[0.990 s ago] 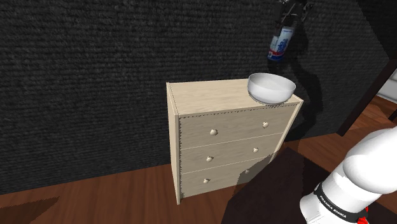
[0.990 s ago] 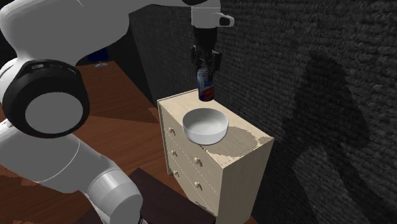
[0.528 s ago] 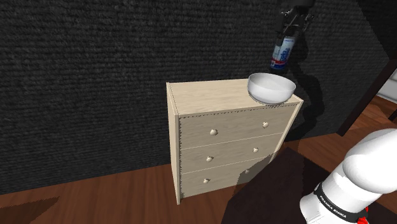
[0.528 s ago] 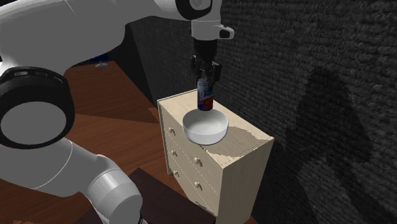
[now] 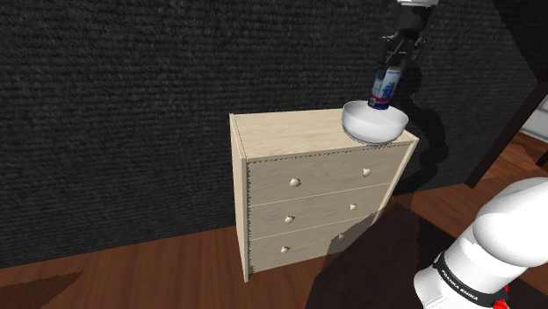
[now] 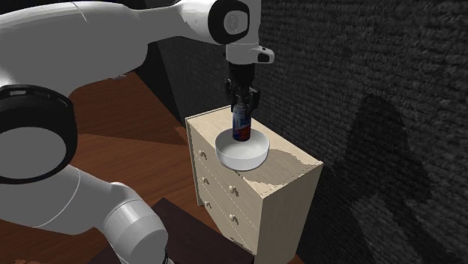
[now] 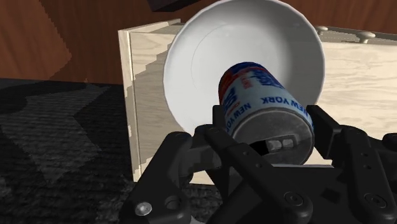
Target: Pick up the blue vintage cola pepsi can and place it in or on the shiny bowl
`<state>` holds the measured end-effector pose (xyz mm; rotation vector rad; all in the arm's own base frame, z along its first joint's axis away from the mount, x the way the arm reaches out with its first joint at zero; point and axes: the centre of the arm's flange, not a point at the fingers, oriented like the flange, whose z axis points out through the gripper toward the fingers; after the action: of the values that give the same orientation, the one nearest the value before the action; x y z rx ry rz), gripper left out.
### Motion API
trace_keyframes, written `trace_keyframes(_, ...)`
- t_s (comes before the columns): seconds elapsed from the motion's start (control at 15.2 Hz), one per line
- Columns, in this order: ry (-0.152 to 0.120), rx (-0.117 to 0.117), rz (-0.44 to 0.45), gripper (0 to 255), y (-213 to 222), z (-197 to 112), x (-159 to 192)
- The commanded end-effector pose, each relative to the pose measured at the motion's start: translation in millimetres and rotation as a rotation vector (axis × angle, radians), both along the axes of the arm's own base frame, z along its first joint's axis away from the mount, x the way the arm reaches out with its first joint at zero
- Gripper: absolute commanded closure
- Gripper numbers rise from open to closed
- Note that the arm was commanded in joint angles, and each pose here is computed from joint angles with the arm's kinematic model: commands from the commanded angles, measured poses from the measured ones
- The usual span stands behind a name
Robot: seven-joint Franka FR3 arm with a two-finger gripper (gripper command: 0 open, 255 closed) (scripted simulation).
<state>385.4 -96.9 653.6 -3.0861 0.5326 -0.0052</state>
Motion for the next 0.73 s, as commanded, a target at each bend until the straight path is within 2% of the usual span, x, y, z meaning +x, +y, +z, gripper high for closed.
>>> trace_keyframes(0.0, -0.001, 0.000, 0.000, 255, 1, -11, 0)
trace_keyframes(0.26, -0.001, 0.000, 0.000, 255, 1, -29, 0)
trace_keyframes(0.66, -0.001, 0.000, 0.000, 255, 1, -29, 0)
